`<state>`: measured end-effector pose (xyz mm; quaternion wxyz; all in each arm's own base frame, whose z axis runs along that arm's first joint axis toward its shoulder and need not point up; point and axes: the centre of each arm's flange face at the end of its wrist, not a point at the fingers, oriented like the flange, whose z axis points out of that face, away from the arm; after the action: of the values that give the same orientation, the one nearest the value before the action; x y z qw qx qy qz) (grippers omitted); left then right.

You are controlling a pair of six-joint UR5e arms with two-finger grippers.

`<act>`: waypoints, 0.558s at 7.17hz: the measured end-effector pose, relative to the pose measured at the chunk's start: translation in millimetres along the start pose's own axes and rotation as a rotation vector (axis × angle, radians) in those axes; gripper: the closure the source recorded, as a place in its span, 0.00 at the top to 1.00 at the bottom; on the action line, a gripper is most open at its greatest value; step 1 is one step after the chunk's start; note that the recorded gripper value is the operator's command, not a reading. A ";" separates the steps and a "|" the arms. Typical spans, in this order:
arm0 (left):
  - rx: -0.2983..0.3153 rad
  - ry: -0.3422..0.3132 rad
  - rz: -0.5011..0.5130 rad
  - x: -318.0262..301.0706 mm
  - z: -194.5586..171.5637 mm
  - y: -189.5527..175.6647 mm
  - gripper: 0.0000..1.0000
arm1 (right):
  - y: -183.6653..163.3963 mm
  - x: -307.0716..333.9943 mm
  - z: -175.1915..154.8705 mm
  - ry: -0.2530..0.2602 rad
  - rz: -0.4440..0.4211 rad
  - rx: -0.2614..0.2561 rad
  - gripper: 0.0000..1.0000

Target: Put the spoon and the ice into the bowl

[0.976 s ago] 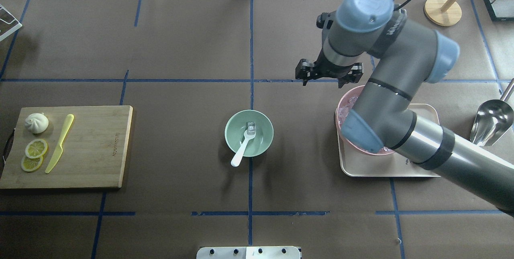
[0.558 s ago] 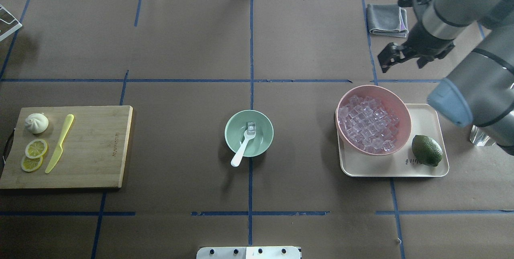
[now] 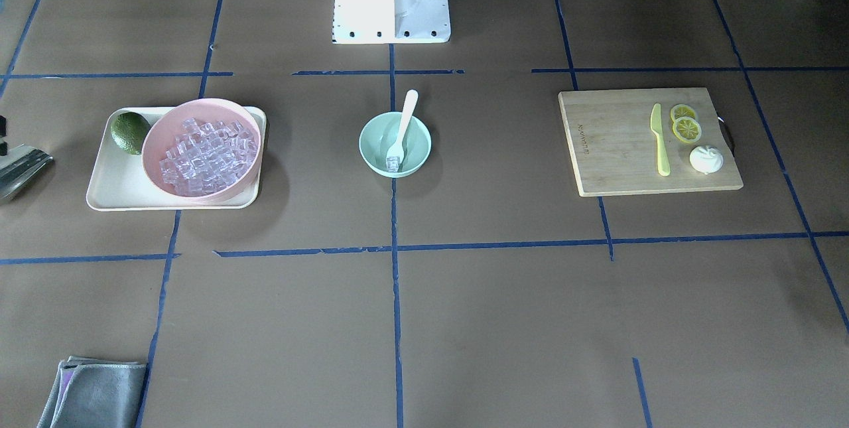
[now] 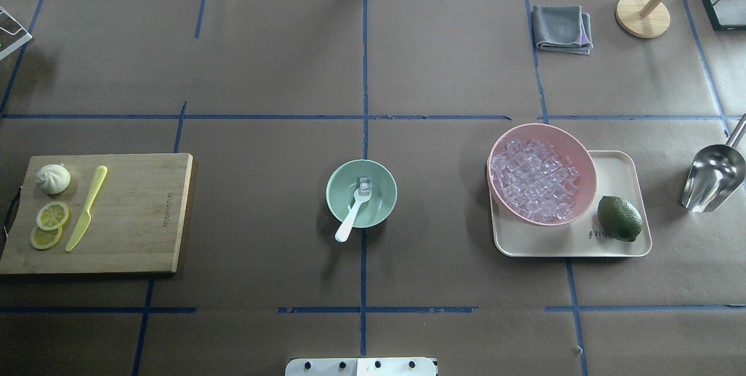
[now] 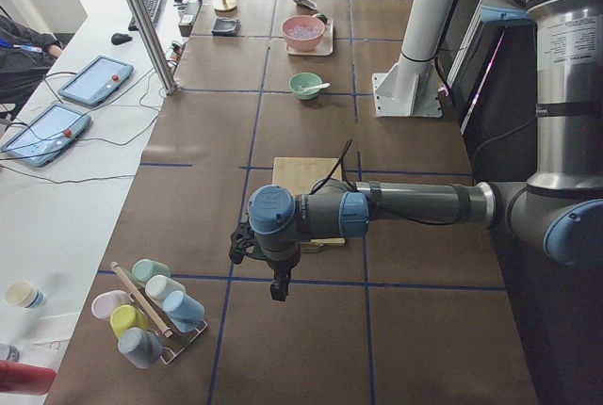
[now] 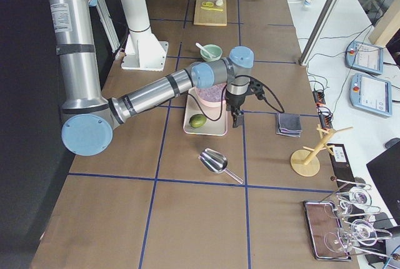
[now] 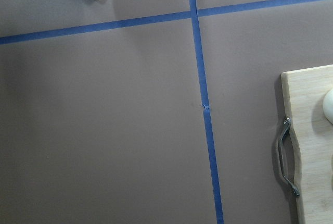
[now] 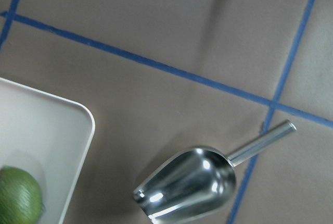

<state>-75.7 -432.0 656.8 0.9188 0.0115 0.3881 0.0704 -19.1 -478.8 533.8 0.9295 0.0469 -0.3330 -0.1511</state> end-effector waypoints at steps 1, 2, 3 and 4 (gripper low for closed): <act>0.001 0.001 0.001 0.3 -0.3 -0.1 1.00 | 38.0 36.5 2.1 -0.008 0.020 -0.009 0.99; 0.002 0.001 0.002 0.8 -0.6 -0.1 1.00 | 76.8 61.2 7.6 -0.026 0.065 -0.020 0.99; 0.003 0.001 0.004 1.4 -1.2 -0.1 1.00 | 105.7 71.6 14.2 -0.057 0.104 -0.030 0.99; 0.005 0.001 0.005 2.0 -1.7 0.1 1.00 | 121.1 75.1 17.5 -0.078 0.126 -0.032 0.99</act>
<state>-75.6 -431.7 654.1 0.9184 0.0146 0.3888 0.0718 55.1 -387.0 615.5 0.9241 0.0048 -0.3690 -0.0992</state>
